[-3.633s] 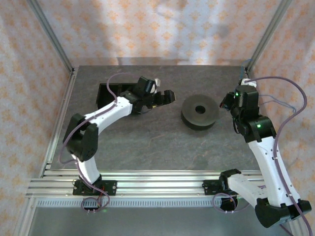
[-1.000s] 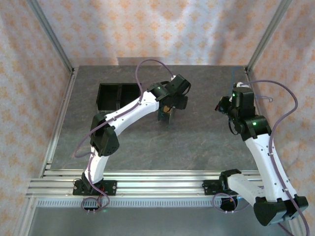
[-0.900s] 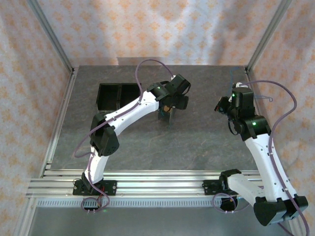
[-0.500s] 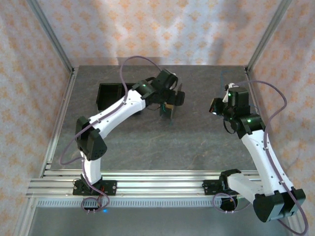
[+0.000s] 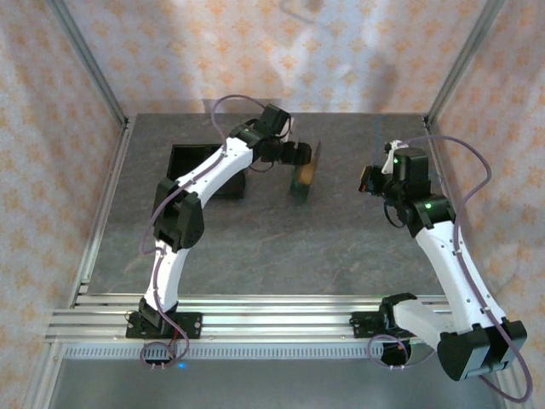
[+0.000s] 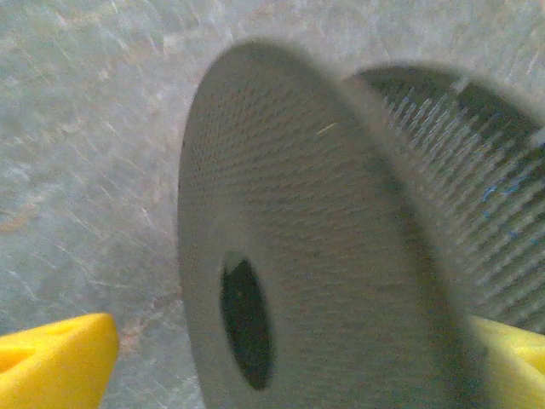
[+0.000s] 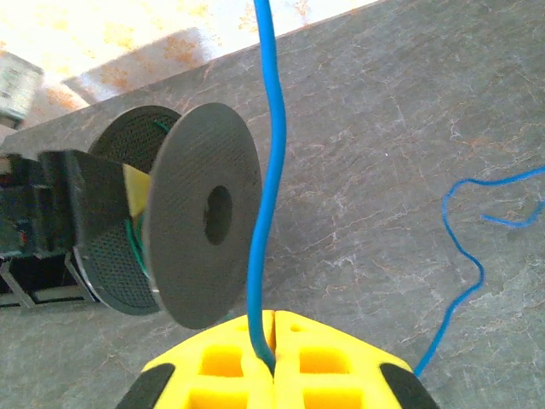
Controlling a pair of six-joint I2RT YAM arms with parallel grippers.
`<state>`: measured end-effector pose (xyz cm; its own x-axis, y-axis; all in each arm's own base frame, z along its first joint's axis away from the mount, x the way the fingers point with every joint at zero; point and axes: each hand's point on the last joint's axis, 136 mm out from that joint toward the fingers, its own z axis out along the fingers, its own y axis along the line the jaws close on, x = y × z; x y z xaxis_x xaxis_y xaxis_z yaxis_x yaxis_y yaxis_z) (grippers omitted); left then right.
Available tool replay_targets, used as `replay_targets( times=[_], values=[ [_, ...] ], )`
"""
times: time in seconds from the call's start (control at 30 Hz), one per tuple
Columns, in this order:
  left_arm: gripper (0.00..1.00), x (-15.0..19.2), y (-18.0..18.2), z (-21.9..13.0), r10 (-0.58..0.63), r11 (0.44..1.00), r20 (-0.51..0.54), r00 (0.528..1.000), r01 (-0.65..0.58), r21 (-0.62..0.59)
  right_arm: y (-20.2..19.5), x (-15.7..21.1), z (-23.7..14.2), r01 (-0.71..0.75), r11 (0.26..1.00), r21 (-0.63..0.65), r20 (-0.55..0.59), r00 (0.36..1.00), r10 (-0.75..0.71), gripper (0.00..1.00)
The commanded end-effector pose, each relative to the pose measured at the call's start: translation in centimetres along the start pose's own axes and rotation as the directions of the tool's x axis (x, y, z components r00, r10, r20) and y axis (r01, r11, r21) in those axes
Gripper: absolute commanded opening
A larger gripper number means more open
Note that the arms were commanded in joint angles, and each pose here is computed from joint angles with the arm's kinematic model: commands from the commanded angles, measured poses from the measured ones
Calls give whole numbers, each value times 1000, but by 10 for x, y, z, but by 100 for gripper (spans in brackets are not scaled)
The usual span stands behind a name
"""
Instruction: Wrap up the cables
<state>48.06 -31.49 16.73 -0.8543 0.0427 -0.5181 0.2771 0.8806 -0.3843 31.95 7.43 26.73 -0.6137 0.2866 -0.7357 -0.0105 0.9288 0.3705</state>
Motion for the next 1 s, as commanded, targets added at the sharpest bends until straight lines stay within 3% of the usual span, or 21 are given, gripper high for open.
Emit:
replay_targets(
  times=[0.0,0.3,0.6,0.83,0.97],
  values=[
    [94,-6,-25,-16,24,996,25,999,-26,85,-2,-2,6,31,1000,-1,10,999,-31,0],
    [93,1,-23,-26,-8,996,42,999,4,91,8,6,23,38,998,-53,-41,998,-40,0],
    [99,-10,-24,-69,-37,997,125,992,28,70,26,29,39,119,989,-89,-44,991,-124,0],
    [99,-29,-28,-123,-173,964,260,950,109,243,48,50,49,271,958,-96,15,963,-271,0],
    [99,-33,-31,-139,-255,931,246,935,168,324,61,69,51,442,889,-117,91,897,-433,0]
  ],
)
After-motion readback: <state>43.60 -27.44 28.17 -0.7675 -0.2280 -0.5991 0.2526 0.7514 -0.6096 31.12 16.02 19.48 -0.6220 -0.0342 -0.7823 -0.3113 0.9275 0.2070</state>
